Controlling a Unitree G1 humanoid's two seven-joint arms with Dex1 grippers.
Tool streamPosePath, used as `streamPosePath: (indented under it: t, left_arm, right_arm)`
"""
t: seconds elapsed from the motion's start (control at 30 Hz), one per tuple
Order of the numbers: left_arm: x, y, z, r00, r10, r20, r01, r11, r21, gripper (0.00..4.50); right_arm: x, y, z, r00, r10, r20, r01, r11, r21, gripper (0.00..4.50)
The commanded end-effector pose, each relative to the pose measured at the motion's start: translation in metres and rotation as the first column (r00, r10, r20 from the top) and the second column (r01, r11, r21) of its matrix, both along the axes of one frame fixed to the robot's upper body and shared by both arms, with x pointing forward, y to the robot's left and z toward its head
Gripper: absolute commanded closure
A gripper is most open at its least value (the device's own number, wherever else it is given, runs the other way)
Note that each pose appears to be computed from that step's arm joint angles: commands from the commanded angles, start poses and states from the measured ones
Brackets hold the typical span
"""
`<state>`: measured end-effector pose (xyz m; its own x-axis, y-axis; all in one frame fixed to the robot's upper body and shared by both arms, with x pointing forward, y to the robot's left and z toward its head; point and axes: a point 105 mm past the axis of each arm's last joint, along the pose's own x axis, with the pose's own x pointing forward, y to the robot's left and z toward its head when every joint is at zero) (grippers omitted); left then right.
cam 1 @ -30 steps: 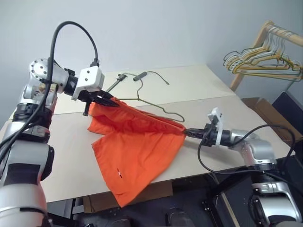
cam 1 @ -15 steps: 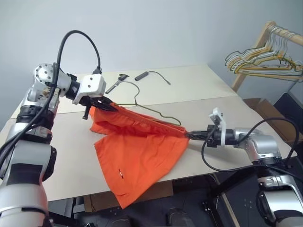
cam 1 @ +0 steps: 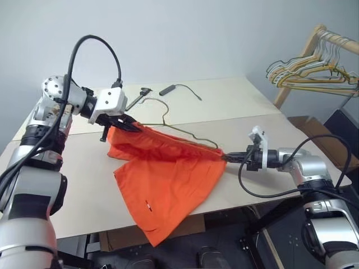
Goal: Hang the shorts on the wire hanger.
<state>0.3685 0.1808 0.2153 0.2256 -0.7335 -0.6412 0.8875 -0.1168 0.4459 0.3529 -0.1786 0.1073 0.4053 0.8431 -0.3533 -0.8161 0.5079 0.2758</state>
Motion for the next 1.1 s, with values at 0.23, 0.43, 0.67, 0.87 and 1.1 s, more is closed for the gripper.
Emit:
streamPosePath:
  t: [0.23, 0.43, 0.67, 0.87, 1.1]
  left_arm:
    - [0.016, 0.018, 0.012, 0.984, 0.123, 0.126, -0.133, 0.989, 0.068, 4.50]
    - [0.019, 0.009, 0.022, 0.977, 0.104, 0.188, -0.119, 0.990, 0.069, 4.50]
    - [0.023, 0.001, 0.026, 0.968, 0.103, 0.228, -0.118, 0.992, 0.051, 4.50]
    - [0.021, -0.002, 0.026, 0.971, 0.102, 0.217, -0.105, 0.994, 0.006, 4.50]
    - [0.012, -0.005, 0.023, 0.983, 0.074, 0.170, -0.069, 0.997, -0.035, 4.50]
  right_arm:
    - [0.003, -0.001, 0.038, 0.950, 0.095, 0.299, -0.031, 0.977, -0.210, 4.46]
    - [0.015, 0.025, 0.085, 0.810, 0.235, 0.538, 0.054, 0.882, -0.467, 4.46]
    - [-0.001, 0.058, 0.120, 0.718, 0.398, 0.571, -0.036, 0.840, -0.541, 4.46]
    - [-0.008, 0.077, 0.124, 0.715, 0.426, 0.555, -0.100, 0.848, -0.521, 4.46]
    - [0.005, 0.086, 0.110, 0.751, 0.362, 0.551, -0.061, 0.870, -0.489, 4.46]
